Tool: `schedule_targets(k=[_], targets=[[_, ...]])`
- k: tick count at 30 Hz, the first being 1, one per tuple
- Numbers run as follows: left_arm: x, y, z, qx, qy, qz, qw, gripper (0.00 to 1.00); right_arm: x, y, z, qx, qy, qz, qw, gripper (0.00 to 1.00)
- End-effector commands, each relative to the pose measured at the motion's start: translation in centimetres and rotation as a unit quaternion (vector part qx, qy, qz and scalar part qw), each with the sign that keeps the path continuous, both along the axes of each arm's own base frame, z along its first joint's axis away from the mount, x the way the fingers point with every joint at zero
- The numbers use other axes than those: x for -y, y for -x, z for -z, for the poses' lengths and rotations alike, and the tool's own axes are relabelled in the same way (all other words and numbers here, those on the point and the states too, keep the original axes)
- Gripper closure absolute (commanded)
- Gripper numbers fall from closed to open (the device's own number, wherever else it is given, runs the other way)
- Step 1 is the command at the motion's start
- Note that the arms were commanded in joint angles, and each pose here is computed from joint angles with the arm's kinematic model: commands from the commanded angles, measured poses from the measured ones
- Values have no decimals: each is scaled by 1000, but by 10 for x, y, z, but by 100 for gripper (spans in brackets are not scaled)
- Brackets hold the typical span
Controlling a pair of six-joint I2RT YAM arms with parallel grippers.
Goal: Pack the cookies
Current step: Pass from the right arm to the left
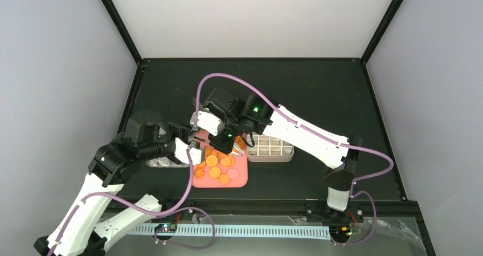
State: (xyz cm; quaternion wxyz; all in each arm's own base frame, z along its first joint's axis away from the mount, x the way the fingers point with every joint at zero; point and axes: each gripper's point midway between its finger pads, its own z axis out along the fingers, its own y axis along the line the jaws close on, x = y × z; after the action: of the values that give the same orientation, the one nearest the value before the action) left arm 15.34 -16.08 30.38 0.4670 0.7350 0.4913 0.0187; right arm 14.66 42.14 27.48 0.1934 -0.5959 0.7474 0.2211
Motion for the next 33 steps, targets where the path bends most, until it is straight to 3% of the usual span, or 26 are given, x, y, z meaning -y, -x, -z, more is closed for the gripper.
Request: schedule_targets(k=[1,9,14,20,24,28,29,33], targets=[[8,-1,12,4,-7,14,1000,54,-34,11,-44,4,-100,-22,995,99],[8,-9,8,86,-7,16,996,65,-49,16,-58,-25,-131,-28,991,99],[5,-6,10,122,-11,26,992,60,-47,10,-50,-33,-120,-15,992,99],[2,-11,-4,175,-2,18,984,64,-39,7,-50,-37,-120,-9,992,99],[3,-12,-17,232,13,23,972,76,-39,9,-53,-47,-126,-14,991,99],[6,-7,-31,274,43,34,960,97,-39,9,-57,-49,-133,-10,990,99],[6,-6,-35,282,52,34,957,98,-39,8,-60,-48,-137,-9,989,97],[8,-7,-45,289,77,27,954,98,-36,1,-77,-42,-165,7,985,71]])
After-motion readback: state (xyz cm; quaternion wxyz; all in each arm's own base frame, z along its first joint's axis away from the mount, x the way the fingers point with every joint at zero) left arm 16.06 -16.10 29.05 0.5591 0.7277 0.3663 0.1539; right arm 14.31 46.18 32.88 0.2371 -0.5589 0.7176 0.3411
